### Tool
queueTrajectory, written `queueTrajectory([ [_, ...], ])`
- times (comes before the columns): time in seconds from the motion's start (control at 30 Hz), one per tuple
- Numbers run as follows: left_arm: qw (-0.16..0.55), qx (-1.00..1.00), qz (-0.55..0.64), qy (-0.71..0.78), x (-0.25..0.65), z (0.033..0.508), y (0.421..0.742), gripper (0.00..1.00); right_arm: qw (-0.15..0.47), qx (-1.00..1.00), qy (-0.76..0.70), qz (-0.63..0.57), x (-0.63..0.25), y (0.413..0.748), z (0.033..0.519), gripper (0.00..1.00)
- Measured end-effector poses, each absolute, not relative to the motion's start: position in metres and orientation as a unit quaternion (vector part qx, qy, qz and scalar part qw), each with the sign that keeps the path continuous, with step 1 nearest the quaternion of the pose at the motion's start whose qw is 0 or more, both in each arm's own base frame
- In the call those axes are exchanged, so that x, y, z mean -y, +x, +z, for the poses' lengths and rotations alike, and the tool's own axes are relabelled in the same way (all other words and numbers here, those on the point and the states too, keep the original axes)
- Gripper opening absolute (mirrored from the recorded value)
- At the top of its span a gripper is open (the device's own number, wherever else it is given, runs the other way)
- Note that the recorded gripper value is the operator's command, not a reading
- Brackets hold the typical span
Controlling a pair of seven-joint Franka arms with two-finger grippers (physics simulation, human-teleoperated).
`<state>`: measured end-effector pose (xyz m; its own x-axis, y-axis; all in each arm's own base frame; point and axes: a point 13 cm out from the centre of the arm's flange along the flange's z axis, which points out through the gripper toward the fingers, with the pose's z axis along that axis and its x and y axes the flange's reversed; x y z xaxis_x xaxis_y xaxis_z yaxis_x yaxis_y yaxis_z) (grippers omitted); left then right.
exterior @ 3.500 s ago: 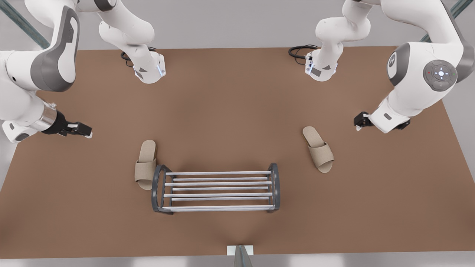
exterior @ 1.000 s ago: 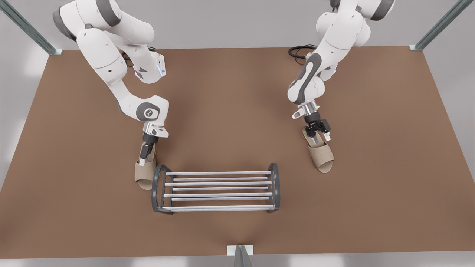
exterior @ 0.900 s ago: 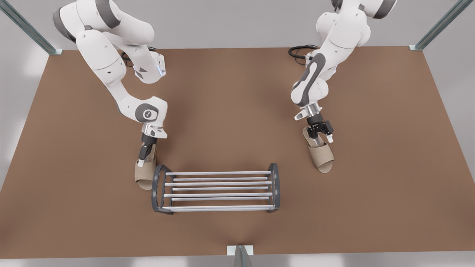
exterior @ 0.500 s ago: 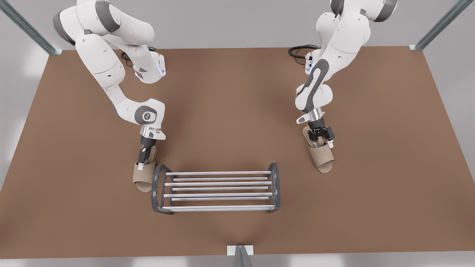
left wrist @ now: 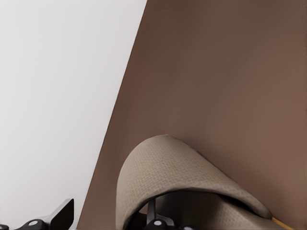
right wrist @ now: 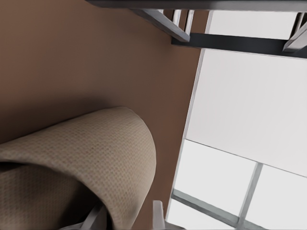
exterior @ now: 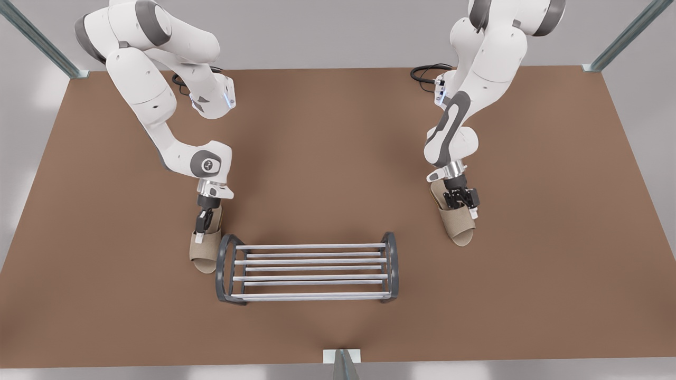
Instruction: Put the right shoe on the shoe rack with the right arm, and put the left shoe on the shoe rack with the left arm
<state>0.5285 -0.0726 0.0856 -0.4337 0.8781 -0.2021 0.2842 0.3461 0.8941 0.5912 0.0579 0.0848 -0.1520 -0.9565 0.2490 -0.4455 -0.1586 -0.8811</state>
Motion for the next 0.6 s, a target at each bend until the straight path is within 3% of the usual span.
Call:
queueTrajectory([
  [0.07,0.357,-0.738,0.414,0.395,0.072,0.084,0.528,0.79,0.269,-0.59,-0.594,-0.476,-0.058,0.592,0.085,0.36],
  [0.17,0.355,-0.738,0.414,0.397,0.073,0.08,0.528,0.64,0.271,-0.591,-0.593,-0.475,-0.058,0.592,0.085,0.34],
  [0.4,0.352,-0.738,0.413,0.4,0.073,0.074,0.527,0.57,0.286,-0.586,-0.584,-0.483,-0.059,0.604,0.116,0.34],
  [0.47,0.352,-0.739,0.413,0.399,0.073,0.074,0.527,0.46,0.292,-0.584,-0.58,-0.486,-0.057,0.609,0.131,0.34],
  [0.53,0.354,-0.739,0.413,0.397,0.073,0.075,0.528,0.4,0.298,-0.582,-0.578,-0.489,-0.057,0.613,0.148,0.34],
  [0.57,0.355,-0.74,0.412,0.396,0.074,0.076,0.529,0.38,0.299,-0.582,-0.578,-0.488,-0.057,0.613,0.152,0.21],
  [0.6,0.357,-0.74,0.412,0.394,0.074,0.078,0.53,0.37,0.299,-0.582,-0.579,-0.487,-0.057,0.613,0.154,0.21],
])
